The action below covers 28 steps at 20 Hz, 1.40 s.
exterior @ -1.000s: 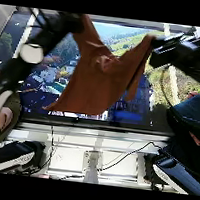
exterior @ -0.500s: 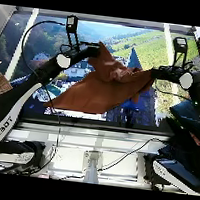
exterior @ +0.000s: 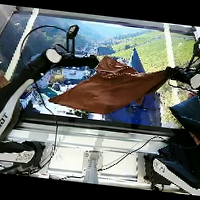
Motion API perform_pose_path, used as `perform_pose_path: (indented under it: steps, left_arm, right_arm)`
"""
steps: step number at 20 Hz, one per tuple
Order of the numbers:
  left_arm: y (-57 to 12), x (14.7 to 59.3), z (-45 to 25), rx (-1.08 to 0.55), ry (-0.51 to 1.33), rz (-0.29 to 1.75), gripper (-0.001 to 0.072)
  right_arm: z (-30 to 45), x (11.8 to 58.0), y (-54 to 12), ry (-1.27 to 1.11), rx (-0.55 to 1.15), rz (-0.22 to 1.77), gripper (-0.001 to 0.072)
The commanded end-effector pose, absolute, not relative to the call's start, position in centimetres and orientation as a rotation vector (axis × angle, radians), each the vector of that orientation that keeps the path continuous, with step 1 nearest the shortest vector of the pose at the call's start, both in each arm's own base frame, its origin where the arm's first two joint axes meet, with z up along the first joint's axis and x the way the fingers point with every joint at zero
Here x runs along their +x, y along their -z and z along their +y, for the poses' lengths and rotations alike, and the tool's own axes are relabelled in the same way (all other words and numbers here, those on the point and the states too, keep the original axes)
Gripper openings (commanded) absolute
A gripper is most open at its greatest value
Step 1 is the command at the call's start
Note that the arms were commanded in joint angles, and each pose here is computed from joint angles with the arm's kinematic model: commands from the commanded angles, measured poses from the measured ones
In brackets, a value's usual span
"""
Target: Fold the clothes and pants, and hang the long-sleeved shirts on hangers.
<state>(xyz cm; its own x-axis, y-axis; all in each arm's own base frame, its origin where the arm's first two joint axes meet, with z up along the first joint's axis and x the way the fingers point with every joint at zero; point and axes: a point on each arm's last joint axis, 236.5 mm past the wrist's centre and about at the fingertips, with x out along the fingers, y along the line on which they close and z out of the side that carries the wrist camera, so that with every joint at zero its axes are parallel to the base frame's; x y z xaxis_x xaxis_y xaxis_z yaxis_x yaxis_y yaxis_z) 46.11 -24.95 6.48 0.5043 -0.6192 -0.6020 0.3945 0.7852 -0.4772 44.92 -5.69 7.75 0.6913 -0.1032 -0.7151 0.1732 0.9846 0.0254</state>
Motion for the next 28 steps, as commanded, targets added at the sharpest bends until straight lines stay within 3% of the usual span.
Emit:
perform_pose_path:
  steps: [1,5,9,12,14,17,21,28]
  left_arm:
    - [-3.6,42.6,-20.3,-0.383,0.563,1.117,0.0698]
    - [-0.8,38.1,-20.4,-0.449,0.555,1.325,0.0698]
    - [1.7,31.9,-24.2,-0.383,0.637,1.487,0.0698]
    - [2.1,28.8,-25.9,-0.316,0.664,1.493,0.0698]
    - [2.0,28.0,-25.5,-0.319,0.614,1.428,0.0697]
    - [2.3,27.8,-23.6,-0.455,0.461,1.294,0.0697]
    - [5.5,25.1,-21.6,-0.545,0.34,1.328,0.0697]
    - [7.7,27.2,-21.0,-0.65,0.217,1.279,0.0697]
  right_arm:
    - [-7.6,45.0,-8.1,0.193,0.106,0.77,0.0014]
    - [-7.6,46.1,-9.0,0.19,0.12,0.707,0.0014]
    - [-7.7,45.9,-8.8,0.191,0.114,0.72,0.0014]
    - [-7.7,45.9,-8.8,0.191,0.115,0.719,0.0014]
    - [-7.6,45.9,-8.8,0.191,0.115,0.72,0.0014]
    - [-7.7,46.0,-8.9,0.191,0.115,0.715,0.0014]
    - [-7.6,46.0,-8.9,0.191,0.115,0.716,0.0014]
    - [-7.6,46.0,-8.9,0.19,0.116,0.715,0.0014]
